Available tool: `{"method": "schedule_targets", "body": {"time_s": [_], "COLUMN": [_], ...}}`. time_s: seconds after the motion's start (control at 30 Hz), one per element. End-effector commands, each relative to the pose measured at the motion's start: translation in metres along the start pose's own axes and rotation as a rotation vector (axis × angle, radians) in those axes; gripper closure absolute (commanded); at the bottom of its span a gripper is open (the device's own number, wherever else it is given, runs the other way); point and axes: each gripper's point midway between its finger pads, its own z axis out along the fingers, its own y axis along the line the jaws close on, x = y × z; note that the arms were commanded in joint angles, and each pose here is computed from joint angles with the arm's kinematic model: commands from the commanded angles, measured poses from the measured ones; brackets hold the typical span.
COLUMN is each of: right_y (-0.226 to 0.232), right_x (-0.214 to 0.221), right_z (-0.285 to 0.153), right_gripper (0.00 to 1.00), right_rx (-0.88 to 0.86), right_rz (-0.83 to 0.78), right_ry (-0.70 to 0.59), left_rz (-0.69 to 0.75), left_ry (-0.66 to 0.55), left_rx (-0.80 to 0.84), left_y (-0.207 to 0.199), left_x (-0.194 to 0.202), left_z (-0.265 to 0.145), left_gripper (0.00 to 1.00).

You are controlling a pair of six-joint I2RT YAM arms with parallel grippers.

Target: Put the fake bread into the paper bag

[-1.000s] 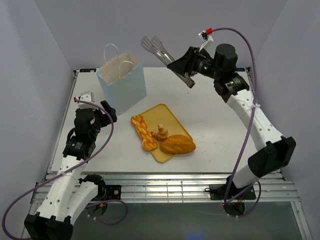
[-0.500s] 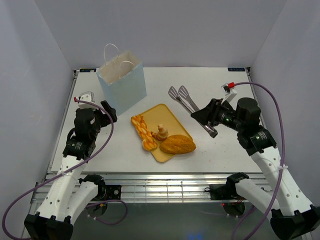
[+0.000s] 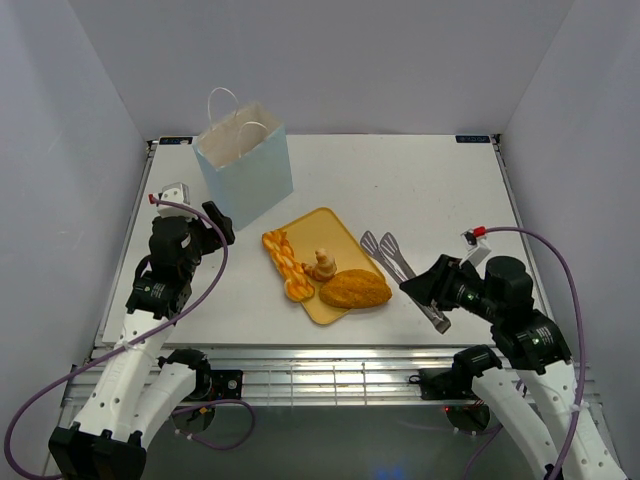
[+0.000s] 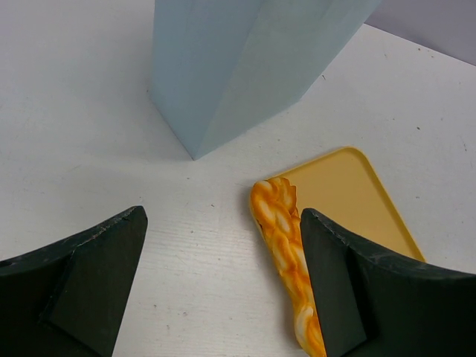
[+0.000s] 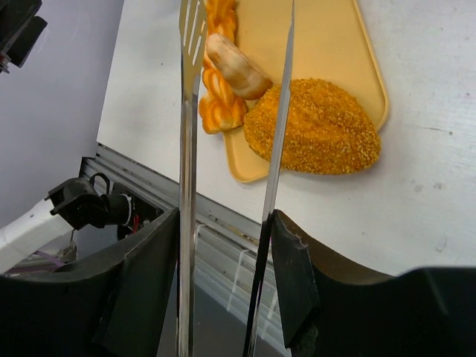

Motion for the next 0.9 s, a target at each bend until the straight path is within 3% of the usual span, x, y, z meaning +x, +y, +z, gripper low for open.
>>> {"method": "schedule_targets", "body": {"time_s": [0.0,0.5,0.87], "right_y": [-0.012,-0.036,-0.046], "right_x": [0.008,0.067,0.086], "right_z": [-0.018,-0.037,-0.034], "right_gripper": [0.43,0.43,0.39], "right_rx": [0.088,0.131,0.172], "right_rz": [0.042,0.359,0.446], "right_ry": [-0.014,0.005,0.067], "left_rz": [0.008,0.006,0.007], "left_ry": [-0.003,0.008,0.009], "left_rx": [0.017,0.05,0.053], "left_y": [-0.004,-0.009,-0.01], "left_x": [-0.003,0.0,-0.001], "left_z": [-0.001,-0.001,-0.001], "left_gripper": [0.06,0.06,0.06]}}
